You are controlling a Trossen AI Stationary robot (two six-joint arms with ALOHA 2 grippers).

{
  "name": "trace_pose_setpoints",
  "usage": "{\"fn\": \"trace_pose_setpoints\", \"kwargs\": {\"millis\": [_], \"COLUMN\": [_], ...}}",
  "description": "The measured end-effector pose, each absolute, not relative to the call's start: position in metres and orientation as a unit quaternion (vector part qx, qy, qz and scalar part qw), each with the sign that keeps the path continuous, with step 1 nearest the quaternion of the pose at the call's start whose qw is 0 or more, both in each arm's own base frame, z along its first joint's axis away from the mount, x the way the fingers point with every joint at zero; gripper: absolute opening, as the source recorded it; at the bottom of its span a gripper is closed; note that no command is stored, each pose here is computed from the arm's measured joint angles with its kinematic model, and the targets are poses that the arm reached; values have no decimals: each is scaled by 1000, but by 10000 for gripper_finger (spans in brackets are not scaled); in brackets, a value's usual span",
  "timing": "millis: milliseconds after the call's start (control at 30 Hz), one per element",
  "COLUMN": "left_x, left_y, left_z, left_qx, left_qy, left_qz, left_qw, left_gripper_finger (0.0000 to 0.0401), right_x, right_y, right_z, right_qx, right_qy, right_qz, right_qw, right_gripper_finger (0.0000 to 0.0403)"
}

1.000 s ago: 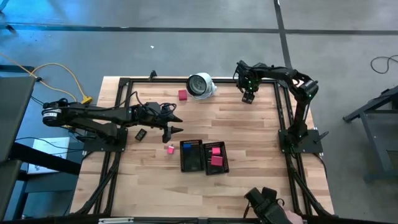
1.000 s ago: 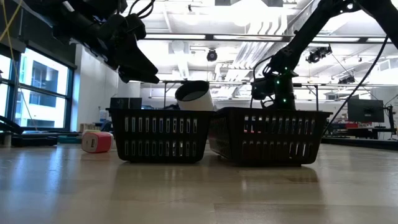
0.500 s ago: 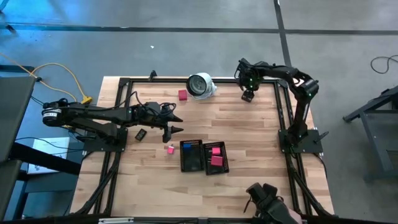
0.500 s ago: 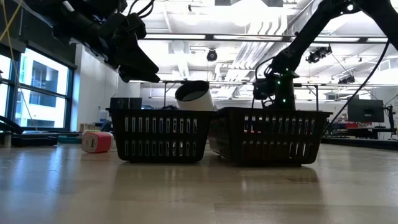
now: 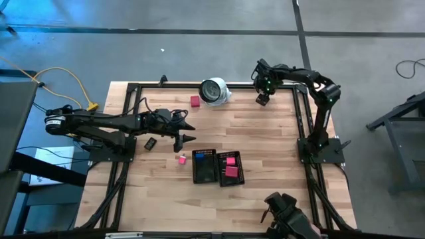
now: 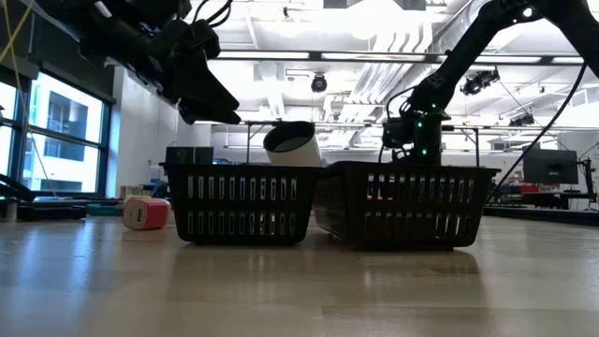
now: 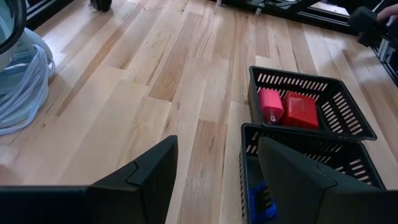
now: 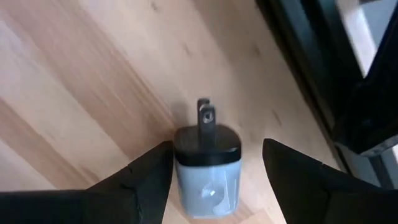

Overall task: Pick & Place Office items
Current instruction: Put the white charger adapter into the right black bin

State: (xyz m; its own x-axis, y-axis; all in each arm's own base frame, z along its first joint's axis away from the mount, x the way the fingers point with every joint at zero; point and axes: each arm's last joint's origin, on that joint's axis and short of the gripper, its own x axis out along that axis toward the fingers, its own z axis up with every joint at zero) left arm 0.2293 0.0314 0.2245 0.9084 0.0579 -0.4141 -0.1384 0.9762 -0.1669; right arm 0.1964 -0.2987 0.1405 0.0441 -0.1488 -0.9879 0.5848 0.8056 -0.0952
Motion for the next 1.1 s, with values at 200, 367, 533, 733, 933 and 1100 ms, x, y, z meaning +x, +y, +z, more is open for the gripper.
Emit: {"fn": "trace_pose_setpoints", "kwargs": {"millis": [200,367,533,733,933,1100], "left_x": [229,229,229,229,229,229], "left_y": [31,31,31,31,31,31], "left_z": [225,225,225,225,224,225], "left_qx": [-97,-96,-98,-99,-99,-99], "left_qy": [208,208,208,208,208,208], "left_qz": [51,50,51,51,51,51], "left_qw": [972,972,972,972,972,972], "left_gripper_finger": [217,217,217,217,217,217], "right_x": [197,197,196,196,199,203], "right_y": [-299,-298,-297,-297,-295,-289], "right_z": [141,141,141,141,143,162], "right_qx": [172,177,179,182,190,179], "right_qy": [636,641,644,642,634,612], "right_qz": [-266,-262,-259,-256,-248,-245], "right_qw": [704,700,697,699,708,731], "right_gripper_finger": [232,189,118,118,118,118]}}
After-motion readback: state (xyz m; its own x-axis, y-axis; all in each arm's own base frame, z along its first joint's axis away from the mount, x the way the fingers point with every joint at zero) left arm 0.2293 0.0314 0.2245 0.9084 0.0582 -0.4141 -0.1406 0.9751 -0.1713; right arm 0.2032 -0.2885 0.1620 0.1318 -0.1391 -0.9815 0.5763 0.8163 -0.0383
